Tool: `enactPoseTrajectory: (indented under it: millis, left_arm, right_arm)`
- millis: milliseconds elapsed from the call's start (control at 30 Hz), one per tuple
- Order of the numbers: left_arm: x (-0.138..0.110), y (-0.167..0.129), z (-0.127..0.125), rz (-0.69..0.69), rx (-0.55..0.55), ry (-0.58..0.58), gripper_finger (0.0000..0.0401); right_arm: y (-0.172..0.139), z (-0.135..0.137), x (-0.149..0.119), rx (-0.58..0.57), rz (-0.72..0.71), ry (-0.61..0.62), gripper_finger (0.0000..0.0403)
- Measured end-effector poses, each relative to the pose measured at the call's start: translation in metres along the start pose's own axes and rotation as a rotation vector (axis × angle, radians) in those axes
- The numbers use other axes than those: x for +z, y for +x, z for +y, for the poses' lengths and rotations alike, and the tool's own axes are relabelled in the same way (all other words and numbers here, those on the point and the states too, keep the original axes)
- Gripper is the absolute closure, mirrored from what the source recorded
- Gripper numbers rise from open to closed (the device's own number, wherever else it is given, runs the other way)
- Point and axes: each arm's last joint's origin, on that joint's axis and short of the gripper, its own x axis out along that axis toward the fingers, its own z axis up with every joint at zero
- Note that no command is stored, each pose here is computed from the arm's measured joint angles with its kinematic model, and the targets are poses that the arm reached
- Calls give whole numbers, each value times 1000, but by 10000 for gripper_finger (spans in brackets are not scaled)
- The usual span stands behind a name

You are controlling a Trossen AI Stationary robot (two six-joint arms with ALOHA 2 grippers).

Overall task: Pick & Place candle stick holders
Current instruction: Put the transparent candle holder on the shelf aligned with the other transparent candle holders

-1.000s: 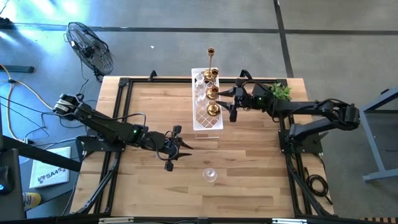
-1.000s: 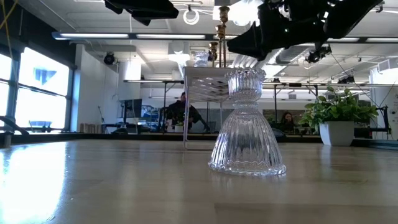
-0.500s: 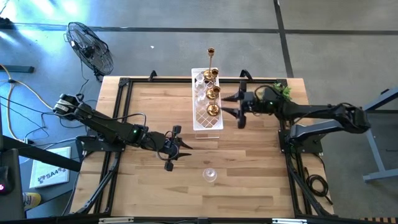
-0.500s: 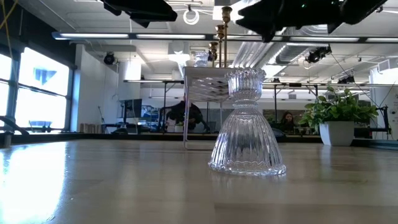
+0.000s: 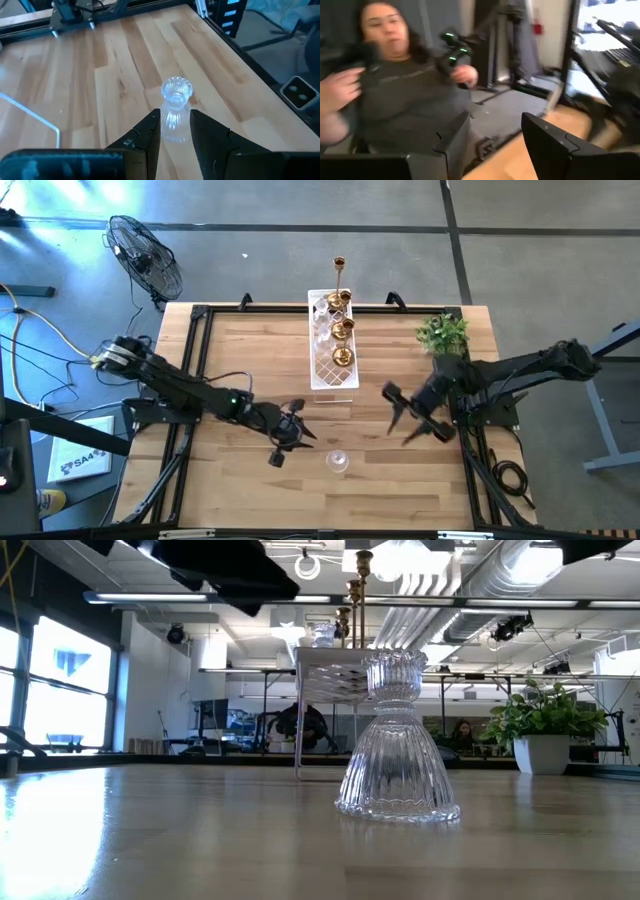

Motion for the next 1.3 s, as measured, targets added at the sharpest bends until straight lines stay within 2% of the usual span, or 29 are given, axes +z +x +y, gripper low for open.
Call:
enactPoseTrajectory:
  millis: [100, 200, 267, 500, 733, 867, 1100, 1300]
  left_arm:
    - [-7, 15, 0, -1, 24, 29, 300]
    - [-12, 25, 0, -12, 57, 3, 300]
    - [-15, 27, -1, 1, 56, -23, 300]
    - [-12, 28, -1, -43, 54, 8, 300]
    - [-11, 28, 0, -46, 59, -11, 296]
    - [-11, 28, 0, -47, 58, -31, 260]
    - [-11, 28, 0, -47, 59, -57, 151]
    - [-12, 28, 1, -51, 113, -155, 115]
  right_arm:
    - [11, 16, -2, 86, -8, -65, 227]
    - [18, 26, -3, 105, 2, -83, 227]
    - [21, 31, -5, 86, 15, -83, 227]
    - [27, 38, -12, -11, 75, -57, 227]
    - [29, 38, -15, -115, 105, -50, 227]
    - [30, 39, -15, -131, 105, -48, 227]
    - [32, 46, -15, -95, 105, -44, 227]
    - [35, 50, -15, -125, 107, -49, 227]
